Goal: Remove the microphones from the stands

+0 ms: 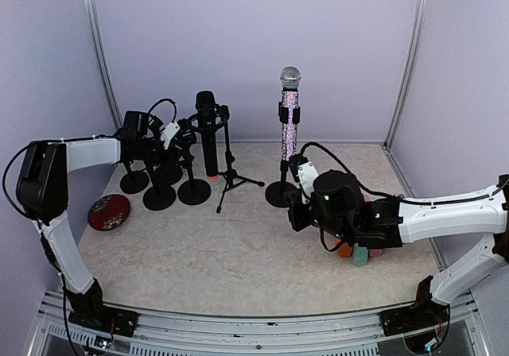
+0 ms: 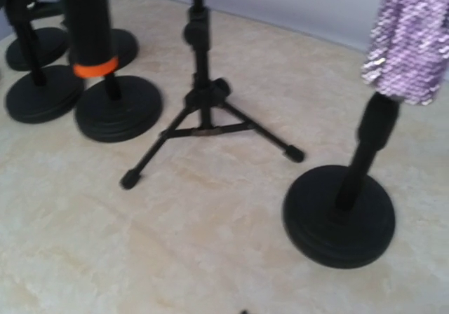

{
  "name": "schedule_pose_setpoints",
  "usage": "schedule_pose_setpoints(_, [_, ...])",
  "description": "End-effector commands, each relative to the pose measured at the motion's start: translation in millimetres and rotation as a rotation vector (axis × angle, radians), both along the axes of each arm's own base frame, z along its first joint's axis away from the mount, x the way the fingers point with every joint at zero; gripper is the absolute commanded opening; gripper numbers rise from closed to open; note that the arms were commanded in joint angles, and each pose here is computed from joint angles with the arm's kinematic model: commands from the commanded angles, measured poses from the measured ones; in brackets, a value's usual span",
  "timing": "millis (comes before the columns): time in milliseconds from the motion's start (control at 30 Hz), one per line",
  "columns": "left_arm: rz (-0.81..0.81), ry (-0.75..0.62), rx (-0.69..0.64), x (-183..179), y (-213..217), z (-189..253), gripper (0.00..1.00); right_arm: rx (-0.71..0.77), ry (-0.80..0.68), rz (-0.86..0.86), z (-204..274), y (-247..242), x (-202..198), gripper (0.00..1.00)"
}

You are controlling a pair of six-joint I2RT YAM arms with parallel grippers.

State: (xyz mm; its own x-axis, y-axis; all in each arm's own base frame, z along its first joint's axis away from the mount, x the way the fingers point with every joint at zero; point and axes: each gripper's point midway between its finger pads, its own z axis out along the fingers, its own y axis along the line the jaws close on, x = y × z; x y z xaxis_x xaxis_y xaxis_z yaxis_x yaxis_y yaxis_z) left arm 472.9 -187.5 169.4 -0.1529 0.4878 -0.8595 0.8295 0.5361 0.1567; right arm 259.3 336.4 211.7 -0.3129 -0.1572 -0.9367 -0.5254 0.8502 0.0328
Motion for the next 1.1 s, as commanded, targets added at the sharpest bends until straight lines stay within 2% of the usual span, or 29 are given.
schedule_pose_setpoints(0, [0.102, -0.052, 0.06, 16.6, 23.6, 4.4, 0.63, 0.021, -0.018, -0.057, 15.3, -19.3, 18.0, 0.16])
schedule_pose_setpoints(67, [0.106, -0.04, 0.058, 8.9, 24.9, 12.5, 0.79, 0.031, -0.03, -0.081, 25.0, -28.3, 32.4, 0.22])
schedule_pose_setpoints(133, [0.119, -0.027, 0.048, 1.2, 27.0, 21.5, 0.96, 0.035, -0.045, -0.102, 36.2, -36.7, 46.9, 0.34])
schedule_pose_setpoints(167, [0.127, -0.021, 0.039, -2.9, 27.9, 27.4, 0.98, 0.036, -0.055, -0.109, 42.2, -40.8, 54.4, 0.39])
schedule_pose_setpoints(267, [0.149, 0.006, 0.008, -15.8, 30.6, 45.3, 0.99, 0.054, -0.087, -0.118, 63.0, -50.8, 78.2, 0.55])
schedule_pose_setpoints(400, [0.163, 0.05, -0.041, -38.2, 31.9, 70.7, 0.99, 0.068, -0.148, -0.084, 93.4, -50.7, 108.0, 0.68])
schedule_pose_setpoints(633, [0.178, 0.058, -0.088, -79.2, 36.0, 107.6, 0.99, 0.054, -0.208, -0.032, 124.3, -25.5, 155.8, 0.8])
schedule_pose_setpoints(800, [0.175, 0.04, -0.079, -101.4, 39.8, 122.4, 0.99, 0.026, -0.209, -0.046, 129.6, -9.4, 180.2, 0.8])
schedule_pose_setpoints(1000, [0.172, 0.034, -0.06, -114.4, 42.8, 123.2, 0.99, 0.026, -0.194, -0.076, 126.0, -8.6, 185.0, 0.69])
schedule_pose_setpoints(1067, [0.171, 0.036, -0.057, -115.6, 42.9, 122.4, 0.99, 0.016, -0.197, -0.083, 122.2, -10.8, 181.2, 0.62])
